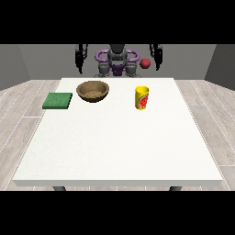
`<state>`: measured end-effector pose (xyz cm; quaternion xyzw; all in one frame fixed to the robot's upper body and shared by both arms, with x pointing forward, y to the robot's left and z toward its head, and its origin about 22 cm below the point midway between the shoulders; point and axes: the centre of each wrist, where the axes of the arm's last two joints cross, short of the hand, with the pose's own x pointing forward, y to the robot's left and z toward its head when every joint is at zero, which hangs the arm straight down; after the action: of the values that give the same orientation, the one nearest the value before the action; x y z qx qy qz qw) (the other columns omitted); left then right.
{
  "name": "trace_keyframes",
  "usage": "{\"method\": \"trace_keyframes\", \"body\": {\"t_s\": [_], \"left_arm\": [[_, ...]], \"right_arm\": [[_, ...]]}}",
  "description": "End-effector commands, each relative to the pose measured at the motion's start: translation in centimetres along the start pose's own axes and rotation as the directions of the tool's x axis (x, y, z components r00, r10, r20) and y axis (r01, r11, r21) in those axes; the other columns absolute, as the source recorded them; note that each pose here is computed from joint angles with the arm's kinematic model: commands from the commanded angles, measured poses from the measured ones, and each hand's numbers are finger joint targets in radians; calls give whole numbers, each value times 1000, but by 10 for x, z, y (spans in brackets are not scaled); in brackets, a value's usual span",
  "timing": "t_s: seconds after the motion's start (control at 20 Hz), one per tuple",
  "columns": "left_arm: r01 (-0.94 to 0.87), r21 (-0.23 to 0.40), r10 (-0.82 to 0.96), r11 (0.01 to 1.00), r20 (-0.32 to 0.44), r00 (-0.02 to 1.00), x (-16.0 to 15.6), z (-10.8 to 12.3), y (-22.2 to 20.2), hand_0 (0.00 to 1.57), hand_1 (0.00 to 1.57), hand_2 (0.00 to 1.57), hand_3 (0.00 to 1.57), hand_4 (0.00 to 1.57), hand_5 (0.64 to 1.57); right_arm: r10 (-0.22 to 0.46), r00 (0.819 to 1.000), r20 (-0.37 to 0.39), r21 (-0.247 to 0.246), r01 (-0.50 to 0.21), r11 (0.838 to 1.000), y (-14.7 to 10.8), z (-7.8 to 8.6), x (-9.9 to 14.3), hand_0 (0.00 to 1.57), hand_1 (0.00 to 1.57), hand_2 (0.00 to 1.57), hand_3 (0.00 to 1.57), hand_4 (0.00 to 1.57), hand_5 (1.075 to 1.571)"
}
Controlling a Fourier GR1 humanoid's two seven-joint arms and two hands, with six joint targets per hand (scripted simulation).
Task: Pick the cup and pour the ball into the bowl, then pick the bowl and place it on the pad
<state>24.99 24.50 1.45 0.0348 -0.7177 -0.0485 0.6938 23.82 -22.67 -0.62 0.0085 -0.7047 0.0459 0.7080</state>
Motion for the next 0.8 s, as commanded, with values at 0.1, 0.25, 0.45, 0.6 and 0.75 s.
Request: {"method": "trace_keyframes", "body": {"t_s": [0.1,0.25,0.45,0.6,0.75], "left_arm": [[24,2,-24,1000,27,999,23,-3,9,0,0,0,0,0,1470],[25,11,-25,1000,7,1000,31,-3,13,0,0,0,0,0,1470],[-127,133,107,983,144,984,-11,27,-35,0,0,0,0,0,1471],[-150,86,130,985,209,969,-16,26,-35,0,0,0,0,0,1472],[-134,103,108,986,229,967,-19,4,-23,0,0,0,0,0,1467]], "right_arm": [[21,999,33,-4,-20,1000,-7,-2,23,0,0,0,0,120,1563],[40,999,31,-12,-40,999,-12,-3,34,0,0,0,0,120,1563],[-104,991,89,-86,112,990,-76,47,-35,0,0,0,0,0,1565],[-104,981,162,-100,121,988,-97,40,-39,0,0,0,0,0,1560],[-98,977,189,-55,110,992,-103,24,-30,0,0,0,0,0,1558]]}}
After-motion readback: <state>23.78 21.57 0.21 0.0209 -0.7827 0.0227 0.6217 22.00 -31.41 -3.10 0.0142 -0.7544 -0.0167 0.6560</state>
